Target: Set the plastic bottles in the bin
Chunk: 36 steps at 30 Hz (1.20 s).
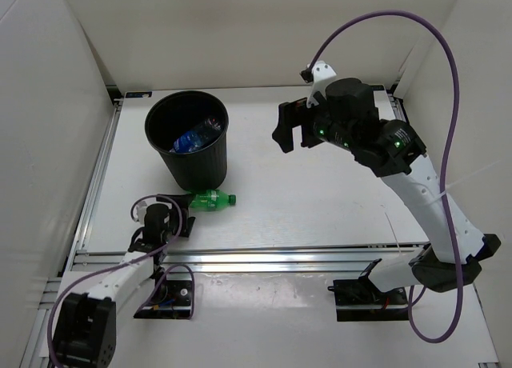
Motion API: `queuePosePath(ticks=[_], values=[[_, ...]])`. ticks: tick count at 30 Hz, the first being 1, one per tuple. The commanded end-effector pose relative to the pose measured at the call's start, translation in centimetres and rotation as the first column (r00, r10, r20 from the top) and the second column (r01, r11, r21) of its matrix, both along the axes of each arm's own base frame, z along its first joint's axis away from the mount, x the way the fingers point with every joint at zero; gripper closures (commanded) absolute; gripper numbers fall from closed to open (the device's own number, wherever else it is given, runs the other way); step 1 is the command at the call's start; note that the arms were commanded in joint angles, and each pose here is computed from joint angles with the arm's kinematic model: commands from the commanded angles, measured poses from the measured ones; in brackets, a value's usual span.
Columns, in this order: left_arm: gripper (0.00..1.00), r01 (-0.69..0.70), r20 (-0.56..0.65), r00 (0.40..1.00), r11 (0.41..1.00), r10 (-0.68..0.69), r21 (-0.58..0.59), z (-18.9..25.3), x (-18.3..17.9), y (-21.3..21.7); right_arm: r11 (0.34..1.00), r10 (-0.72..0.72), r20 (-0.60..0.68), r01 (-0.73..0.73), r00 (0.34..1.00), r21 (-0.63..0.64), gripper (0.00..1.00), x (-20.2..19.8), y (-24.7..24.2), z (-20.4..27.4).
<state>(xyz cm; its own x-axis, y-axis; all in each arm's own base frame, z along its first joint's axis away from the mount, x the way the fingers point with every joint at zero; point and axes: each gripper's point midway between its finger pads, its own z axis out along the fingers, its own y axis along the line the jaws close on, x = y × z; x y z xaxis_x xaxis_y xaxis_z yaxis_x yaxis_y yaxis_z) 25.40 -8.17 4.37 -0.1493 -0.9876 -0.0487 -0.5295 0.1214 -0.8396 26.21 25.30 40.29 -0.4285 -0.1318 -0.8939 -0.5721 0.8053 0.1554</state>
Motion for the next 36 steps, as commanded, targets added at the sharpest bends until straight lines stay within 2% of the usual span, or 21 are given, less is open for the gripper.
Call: queuePosePath(ticks=[1, 6, 13, 19, 24, 25, 26, 30, 32, 36], values=[[0.00, 0.102, -0.007, 0.995, 0.994, -0.102, 0.049, -0.5, 0.4, -1.3, 1.000, 0.011, 0.041, -0.011, 0.999, 0.004, 0.00, 0.0, -0.3, 1.5], [0.00, 0.137, -0.018, 0.991, 0.988, -0.136, 0.072, 0.3, 2.1, -2.1, 1.000, 0.002, 0.030, -0.002, 1.000, -0.013, 0.00, 0.1, -0.5, 1.1], [0.00, 0.168, -0.127, 0.979, 0.985, -0.160, 0.048, -1.8, 2.5, -2.9, 0.999, -0.008, 0.039, 0.010, 0.999, -0.043, 0.00, -0.3, -1.5, 0.9], [0.00, 0.184, -0.142, 0.974, 0.982, -0.177, 0.043, -1.3, 3.7, -3.6, 0.999, 0.000, 0.047, 0.003, 0.999, -0.054, 0.00, -0.1, -1.7, 0.8], [0.16, 0.219, -0.160, 0.964, 0.975, -0.211, 0.037, -1.7, 3.1, -4.0, 0.998, 0.018, 0.034, -0.016, 0.999, -0.054, 0.00, -0.1, -1.3, 0.5], [0.26, 0.220, -0.178, 0.961, 0.975, -0.210, 0.037, -2.2, 2.7, -3.9, 0.998, 0.018, 0.027, -0.016, 0.999, -0.062, 0.00, -0.1, -1.2, 0.1], [0.32, 0.220, -0.185, 0.960, 0.975, -0.210, 0.037, -2.6, 2.1, -3.8, 0.998, 0.026, 0.031, -0.024, 0.999, -0.053, 0.00, -0.1, -1.0, 0.3], [0.48, 0.286, -0.191, 0.940, 0.958, -0.284, -0.018, -2.9, -0.3, -4.9, 0.998, 0.026, 0.031, -0.024, 0.999, -0.053, 0.00, 0.0, -0.9, 0.1], [0.50, 0.315, -0.199, 0.926, 0.948, -0.319, -0.056, -3.0, -2.0, -5.4, 0.998, 0.022, 0.017, -0.021, 1.000, -0.054, 0.00, 0.1, -0.7, -0.5], [0.51, 0.330, -0.126, 0.933, 0.941, -0.337, -0.074, 0.5, -4.0, -6.1, 0.999, 0.028, -0.008, -0.028, 1.000, -0.036, 0.00, 0.1, -0.2, -1.2]])
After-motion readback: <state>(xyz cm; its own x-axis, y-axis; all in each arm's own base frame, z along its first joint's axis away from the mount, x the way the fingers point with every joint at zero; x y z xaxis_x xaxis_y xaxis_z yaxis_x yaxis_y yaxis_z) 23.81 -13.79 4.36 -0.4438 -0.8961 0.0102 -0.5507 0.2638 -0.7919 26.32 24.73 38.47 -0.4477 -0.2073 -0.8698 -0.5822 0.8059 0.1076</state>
